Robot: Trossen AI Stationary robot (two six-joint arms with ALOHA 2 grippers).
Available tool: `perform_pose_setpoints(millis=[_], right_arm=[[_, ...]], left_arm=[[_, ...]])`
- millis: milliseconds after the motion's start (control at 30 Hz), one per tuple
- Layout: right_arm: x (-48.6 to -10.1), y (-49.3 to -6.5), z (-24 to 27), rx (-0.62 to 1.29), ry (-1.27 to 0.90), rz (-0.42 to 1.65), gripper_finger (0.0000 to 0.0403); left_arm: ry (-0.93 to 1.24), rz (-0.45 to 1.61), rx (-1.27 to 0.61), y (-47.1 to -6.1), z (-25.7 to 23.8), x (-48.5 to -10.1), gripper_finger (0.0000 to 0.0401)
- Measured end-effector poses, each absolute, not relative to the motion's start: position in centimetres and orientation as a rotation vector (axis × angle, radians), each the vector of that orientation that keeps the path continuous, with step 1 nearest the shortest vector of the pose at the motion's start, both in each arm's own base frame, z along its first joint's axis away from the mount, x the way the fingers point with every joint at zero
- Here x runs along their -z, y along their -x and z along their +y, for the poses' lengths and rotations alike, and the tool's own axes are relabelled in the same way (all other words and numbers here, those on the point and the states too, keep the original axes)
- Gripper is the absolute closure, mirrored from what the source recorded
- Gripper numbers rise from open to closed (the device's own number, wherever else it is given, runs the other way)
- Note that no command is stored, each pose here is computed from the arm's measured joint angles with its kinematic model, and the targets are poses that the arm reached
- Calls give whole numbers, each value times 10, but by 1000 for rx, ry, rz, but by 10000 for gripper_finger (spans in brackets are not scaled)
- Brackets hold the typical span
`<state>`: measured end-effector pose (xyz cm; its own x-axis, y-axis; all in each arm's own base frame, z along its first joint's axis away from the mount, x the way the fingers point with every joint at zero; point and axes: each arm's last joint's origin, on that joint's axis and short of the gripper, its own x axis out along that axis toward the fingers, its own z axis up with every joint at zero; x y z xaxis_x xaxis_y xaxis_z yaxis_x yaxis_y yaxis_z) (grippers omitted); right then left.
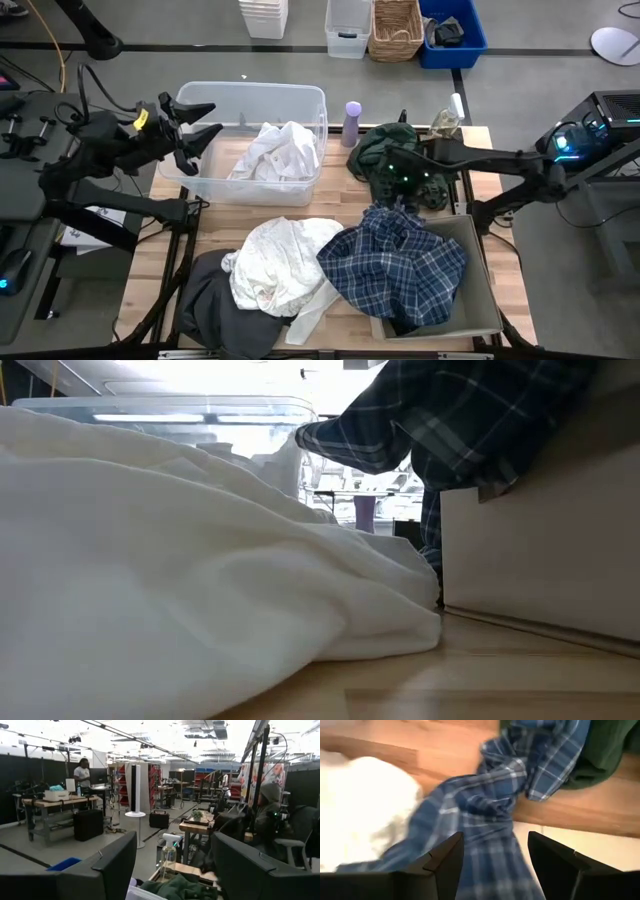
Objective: Sort clothes
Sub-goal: Put the blue polo shirt into the laundry bin
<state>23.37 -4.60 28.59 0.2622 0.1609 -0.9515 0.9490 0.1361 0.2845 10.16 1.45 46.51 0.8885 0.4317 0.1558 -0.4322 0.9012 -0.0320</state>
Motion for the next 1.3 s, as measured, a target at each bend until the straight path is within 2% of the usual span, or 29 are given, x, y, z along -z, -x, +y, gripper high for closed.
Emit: perform_pose_setpoints(millis=[233,333,400,467,500,633,800,1033,1167,1300], right_arm=[[-226,-222,-38,758,-1445,1358,188],[-208,-222,-32,713,-1452,1358,208],[-202,-223,-27,683,-1448,1344,259],[-203,-232,-24,602,-1456,1288,348],[-205,-236,-23,555,-1453,1256,374],[-242,-256,-22,406,-1409,1149,398],[-317,-265,-11,250,-1268,1077,401],[-411,-235,39,174,-1039,1069,402],[-427,-203,85,236,-977,1134,402],[-414,-178,136,262,-971,1210,402]], left_arm=[[8,-174,-448,-95,14,-466,156],[9,-181,-448,-93,14,-466,156],[10,-185,-448,-92,14,-467,156],[10,-186,-448,-92,14,-467,156],[10,-186,-448,-92,14,-467,156],[11,-186,-457,-92,14,-467,156],[26,-204,-460,-91,15,-468,156],[61,-283,-493,-89,15,-475,156],[76,-316,-520,-88,16,-478,156],[129,-339,-532,-88,17,-479,156]])
